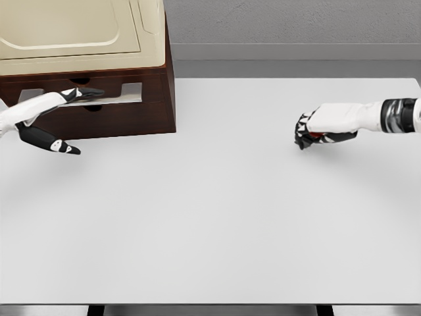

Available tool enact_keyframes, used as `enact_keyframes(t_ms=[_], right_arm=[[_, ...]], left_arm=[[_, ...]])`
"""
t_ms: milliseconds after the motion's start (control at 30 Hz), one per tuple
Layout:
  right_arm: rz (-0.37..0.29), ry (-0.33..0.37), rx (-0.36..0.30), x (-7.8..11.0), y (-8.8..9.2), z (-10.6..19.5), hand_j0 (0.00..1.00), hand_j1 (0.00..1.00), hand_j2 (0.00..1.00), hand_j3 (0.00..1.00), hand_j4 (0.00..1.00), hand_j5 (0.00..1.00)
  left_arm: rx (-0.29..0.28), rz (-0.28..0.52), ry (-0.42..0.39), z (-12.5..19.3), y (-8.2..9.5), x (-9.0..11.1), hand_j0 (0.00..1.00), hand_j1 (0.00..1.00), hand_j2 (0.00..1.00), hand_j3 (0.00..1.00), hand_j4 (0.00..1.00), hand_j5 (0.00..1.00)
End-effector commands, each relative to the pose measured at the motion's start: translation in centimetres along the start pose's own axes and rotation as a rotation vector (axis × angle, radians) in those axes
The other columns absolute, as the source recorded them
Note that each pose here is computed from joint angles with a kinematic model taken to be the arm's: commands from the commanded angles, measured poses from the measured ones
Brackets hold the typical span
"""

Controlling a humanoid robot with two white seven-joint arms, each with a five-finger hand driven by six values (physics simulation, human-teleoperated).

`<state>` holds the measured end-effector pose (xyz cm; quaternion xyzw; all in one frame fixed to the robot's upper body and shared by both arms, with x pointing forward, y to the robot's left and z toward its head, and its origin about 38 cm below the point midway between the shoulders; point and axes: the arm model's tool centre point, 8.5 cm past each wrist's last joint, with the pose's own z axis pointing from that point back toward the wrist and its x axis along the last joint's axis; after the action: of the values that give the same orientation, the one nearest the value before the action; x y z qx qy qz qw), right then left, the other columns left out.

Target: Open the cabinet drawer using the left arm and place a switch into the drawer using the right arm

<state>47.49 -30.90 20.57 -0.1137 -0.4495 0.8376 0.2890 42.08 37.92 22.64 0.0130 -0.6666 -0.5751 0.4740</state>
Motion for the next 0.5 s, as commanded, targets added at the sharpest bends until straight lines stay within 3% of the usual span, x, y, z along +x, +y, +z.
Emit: enact_keyframes(t_ms=[0, 467], right_arm=[[0.005, -0.017, -0.028, 0.5, -1.0, -0.2, 0.47, 0.47, 0.47, 0.47, 0.47, 0.47], [0.092, -0.18, -0.124, 6.0, -5.9, -0.9, 0.47, 0.47, 0.47, 0.47, 0.47, 0.47]], left_arm=[[-0.015, 0.0, -0.005, 0.0, -0.1, 0.2, 1.0, 1.0, 1.0, 1.0, 1.0, 1.0], [-0.058, -0.022, 0.025, 1.7, 0.3, 0.5, 1.0, 1.0, 1.0, 1.0, 1.0, 1.0]])
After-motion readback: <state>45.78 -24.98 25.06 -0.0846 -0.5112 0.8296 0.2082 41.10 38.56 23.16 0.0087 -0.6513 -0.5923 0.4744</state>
